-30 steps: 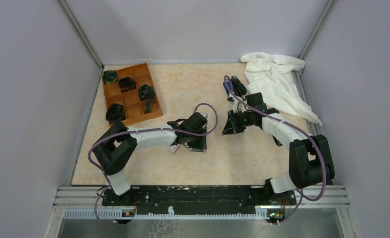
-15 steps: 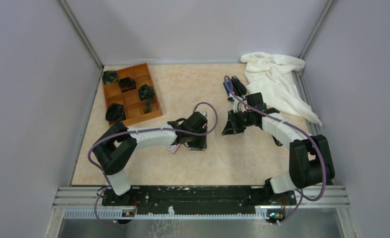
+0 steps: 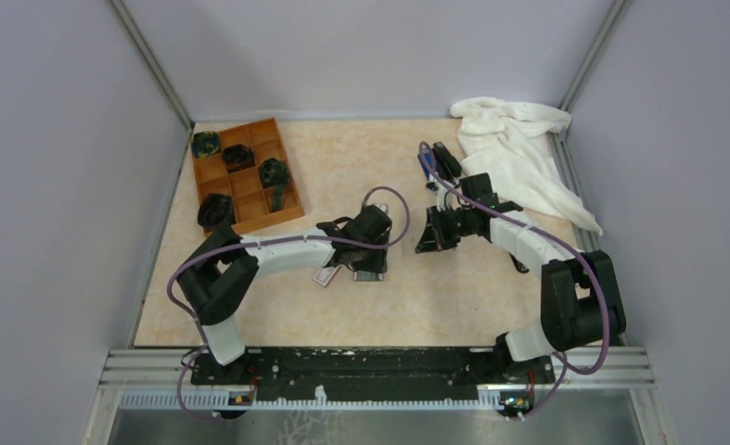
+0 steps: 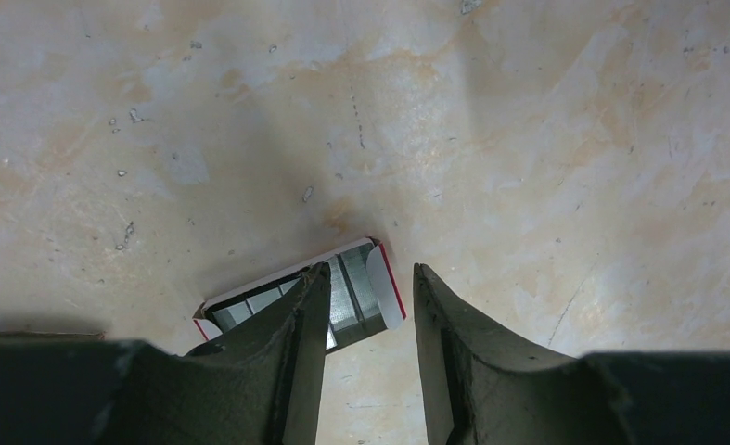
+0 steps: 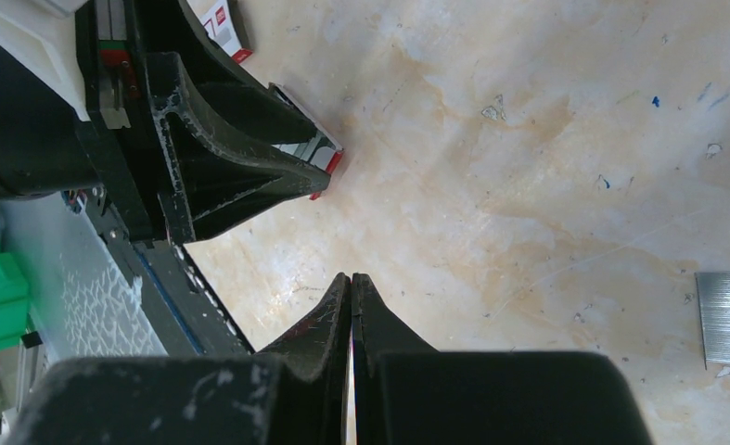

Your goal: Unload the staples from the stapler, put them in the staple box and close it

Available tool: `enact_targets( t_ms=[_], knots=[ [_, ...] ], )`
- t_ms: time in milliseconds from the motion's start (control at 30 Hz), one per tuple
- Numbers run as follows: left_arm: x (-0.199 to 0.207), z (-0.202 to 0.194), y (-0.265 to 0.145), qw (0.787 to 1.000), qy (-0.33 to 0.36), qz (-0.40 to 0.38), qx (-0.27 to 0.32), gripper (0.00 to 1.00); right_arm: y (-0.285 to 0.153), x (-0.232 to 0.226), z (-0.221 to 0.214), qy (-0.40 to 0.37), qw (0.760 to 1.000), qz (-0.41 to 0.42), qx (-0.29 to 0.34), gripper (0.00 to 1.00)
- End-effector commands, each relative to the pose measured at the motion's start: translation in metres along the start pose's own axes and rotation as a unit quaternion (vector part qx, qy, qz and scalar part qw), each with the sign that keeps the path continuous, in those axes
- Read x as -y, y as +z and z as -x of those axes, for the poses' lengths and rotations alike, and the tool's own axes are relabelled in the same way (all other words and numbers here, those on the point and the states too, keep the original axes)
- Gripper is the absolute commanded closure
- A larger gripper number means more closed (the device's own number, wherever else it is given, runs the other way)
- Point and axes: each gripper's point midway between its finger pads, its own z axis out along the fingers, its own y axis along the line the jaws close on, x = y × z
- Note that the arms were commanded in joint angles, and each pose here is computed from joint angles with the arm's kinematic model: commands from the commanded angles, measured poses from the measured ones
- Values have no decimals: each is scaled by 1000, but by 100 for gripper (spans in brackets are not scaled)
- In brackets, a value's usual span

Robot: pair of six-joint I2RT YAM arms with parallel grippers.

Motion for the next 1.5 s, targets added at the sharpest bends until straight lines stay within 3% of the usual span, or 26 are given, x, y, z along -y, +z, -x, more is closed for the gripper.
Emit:
enact_targets(
  t_ms=[0, 400, 567, 700, 800, 933, 1067, 1100, 1167, 1367, 1467],
  knots=[
    [-1, 2, 1, 1000, 10, 10, -1, 55, -6, -6, 24, -30, 999, 9, 27, 100],
    [17, 23, -25, 999, 19, -14, 43, 56, -8, -6, 26, -41, 999, 9, 27, 100],
    [39, 42, -54, 988, 36, -95, 115, 55, -16, -25, 26, -116, 991, 59, 24, 100],
    [45, 52, -89, 963, 63, -167, 203, 51, -28, -31, 28, -187, 980, 59, 26, 96],
    [28, 49, -108, 946, 79, -175, 262, 37, -40, -31, 36, -242, 968, 31, 49, 90],
    [-14, 40, -119, 934, 70, -153, 316, 2, -60, -51, 53, -316, 943, 28, 100, 70],
    [-41, 42, -121, 929, 28, -185, 319, 1, -60, -93, 49, -310, 931, 167, 97, 50],
    [-43, 45, -123, 925, 20, -197, 323, 1, -62, -104, 49, -308, 924, 204, 97, 49],
    [-45, 47, -118, 926, 20, -204, 317, 5, -58, -99, 48, -313, 925, 197, 89, 49],
    [-35, 41, -81, 952, 16, -206, 227, 43, -47, -57, 39, -327, 937, 99, 76, 51],
    [-38, 37, -63, 967, 11, -183, 179, 54, -48, -51, 38, -326, 938, 83, 80, 52]
  ],
)
